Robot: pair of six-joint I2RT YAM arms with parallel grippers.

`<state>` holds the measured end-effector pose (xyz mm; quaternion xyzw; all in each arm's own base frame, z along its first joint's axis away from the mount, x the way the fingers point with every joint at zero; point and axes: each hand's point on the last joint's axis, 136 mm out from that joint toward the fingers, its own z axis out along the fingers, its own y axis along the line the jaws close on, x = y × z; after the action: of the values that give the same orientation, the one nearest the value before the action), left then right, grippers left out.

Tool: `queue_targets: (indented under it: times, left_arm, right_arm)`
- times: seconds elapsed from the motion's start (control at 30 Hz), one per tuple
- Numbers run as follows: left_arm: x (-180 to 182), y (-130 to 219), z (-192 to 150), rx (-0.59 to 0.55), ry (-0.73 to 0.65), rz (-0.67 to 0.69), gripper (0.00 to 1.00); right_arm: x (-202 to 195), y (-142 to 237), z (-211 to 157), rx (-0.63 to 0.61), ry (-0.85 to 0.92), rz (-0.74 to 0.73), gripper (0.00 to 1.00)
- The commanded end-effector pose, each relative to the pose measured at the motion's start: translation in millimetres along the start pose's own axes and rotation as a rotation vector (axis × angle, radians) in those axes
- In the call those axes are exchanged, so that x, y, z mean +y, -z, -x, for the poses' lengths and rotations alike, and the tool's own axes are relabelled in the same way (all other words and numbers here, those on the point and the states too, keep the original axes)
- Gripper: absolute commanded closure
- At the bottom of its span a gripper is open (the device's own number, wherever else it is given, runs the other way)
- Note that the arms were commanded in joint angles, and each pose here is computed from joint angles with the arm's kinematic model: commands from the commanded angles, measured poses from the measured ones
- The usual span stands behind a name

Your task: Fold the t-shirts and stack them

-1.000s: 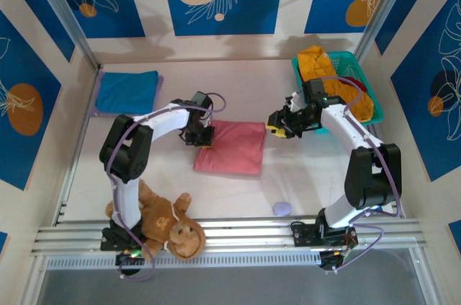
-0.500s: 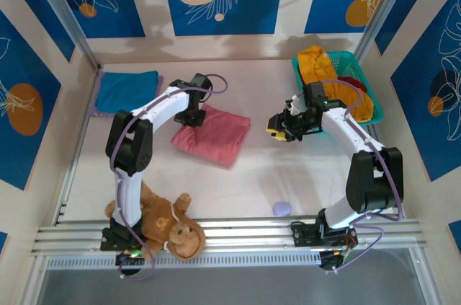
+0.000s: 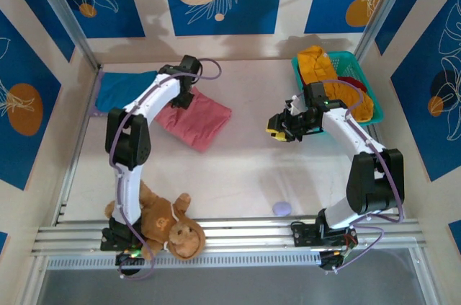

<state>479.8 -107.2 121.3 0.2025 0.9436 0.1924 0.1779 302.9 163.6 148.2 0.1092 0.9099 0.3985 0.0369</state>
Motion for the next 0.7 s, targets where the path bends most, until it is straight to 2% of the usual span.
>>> queue_targets:
  times: [0.0, 0.33, 0.67]
  left_arm:
    - [32.0, 7.3, 19.4, -0.050, -0.015, 0.074, 1.00]
    - [67.7, 32.7, 31.6, -0.121, 0.060, 0.097, 1.00]
    - [86.8, 80.5, 43.4, -0.215, 0.086, 0.091, 1.00]
  right_arm:
    - [14.9, 8.6, -10.8, 0.024, 0.037, 0.024, 0.62]
    - [19.9, 11.6, -12.2, 0.027, 0.052, 0.013, 0.62]
    - [18.4, 7.2, -14.2, 0.037, 0.046, 0.002, 0.62]
